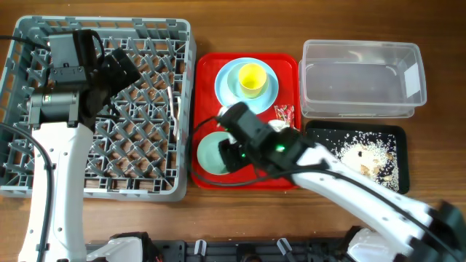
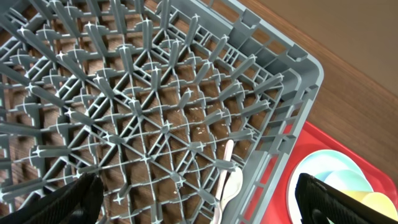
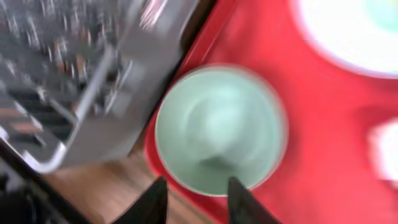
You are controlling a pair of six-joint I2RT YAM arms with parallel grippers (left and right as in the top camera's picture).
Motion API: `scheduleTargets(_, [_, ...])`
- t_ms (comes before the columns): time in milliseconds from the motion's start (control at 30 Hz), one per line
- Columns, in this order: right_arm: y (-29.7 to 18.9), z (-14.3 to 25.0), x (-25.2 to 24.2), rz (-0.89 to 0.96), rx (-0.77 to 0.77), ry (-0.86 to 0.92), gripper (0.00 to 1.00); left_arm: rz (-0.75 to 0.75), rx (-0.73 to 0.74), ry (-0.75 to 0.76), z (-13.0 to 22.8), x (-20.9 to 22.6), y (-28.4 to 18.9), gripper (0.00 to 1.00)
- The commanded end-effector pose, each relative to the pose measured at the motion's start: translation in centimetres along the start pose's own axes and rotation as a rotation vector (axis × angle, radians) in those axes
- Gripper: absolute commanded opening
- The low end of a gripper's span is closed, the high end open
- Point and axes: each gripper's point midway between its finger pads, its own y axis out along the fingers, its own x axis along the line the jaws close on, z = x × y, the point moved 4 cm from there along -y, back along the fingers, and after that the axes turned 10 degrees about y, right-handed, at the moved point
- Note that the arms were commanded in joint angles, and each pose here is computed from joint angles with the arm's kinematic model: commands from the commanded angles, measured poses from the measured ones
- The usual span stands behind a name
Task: Sort waste into correct bins and load items into the dishwasher rack
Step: 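Set the emptied green bowl back on the red tray, then grasp the white tissue on the red tray with the right gripper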
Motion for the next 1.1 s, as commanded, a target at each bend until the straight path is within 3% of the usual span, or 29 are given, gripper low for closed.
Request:
scheduleTargets(0, [-3.6, -3.1, -4.1, 0.205, -0.177, 0.039, 0.28, -0.001, -0.013, -0.017, -0.3, 0.1, -0.3, 1.00])
scheduleTargets(67, [-2.7, -3.0, -7.5, 0.319, -0.143, 0.062, 0.50, -0.001, -0.013, -0.017, -0.3, 0.1, -0.3, 1.00])
scheduleTargets(100, [-2.2, -2.9, -8.5, 0.342, -0.122, 0.066, 0.51, -0.001, -0.013, -0.017, -0.3, 0.1, -0.3, 1.00])
scheduleTargets(367, [3.3, -2.6, -14.2, 0.461, 0.028, 0.150, 0.46, -0.001, -0.013, -0.017, -0.3, 0.1, -0.3, 1.00])
scheduleTargets(800, [5.8, -3.1, -13.8, 0.400, 0.036, 0.079, 0.48, -0.001, -0.013, -0.018, -0.3, 0.1, -0.3, 1.00])
scheduleTargets(933, [7.4, -1.0, -14.9, 0.406, 0.040, 0.127, 0.50, -0.001, -0.013, -0.017, -0.3, 0.1, -0.3, 1.00])
scheduleTargets(1067, [8.5, 1.4, -15.9, 0.413, 0.053, 0.211, 0.60, -0.001, -0.013, -0.017, -0.3, 0.1, -0.3, 1.00])
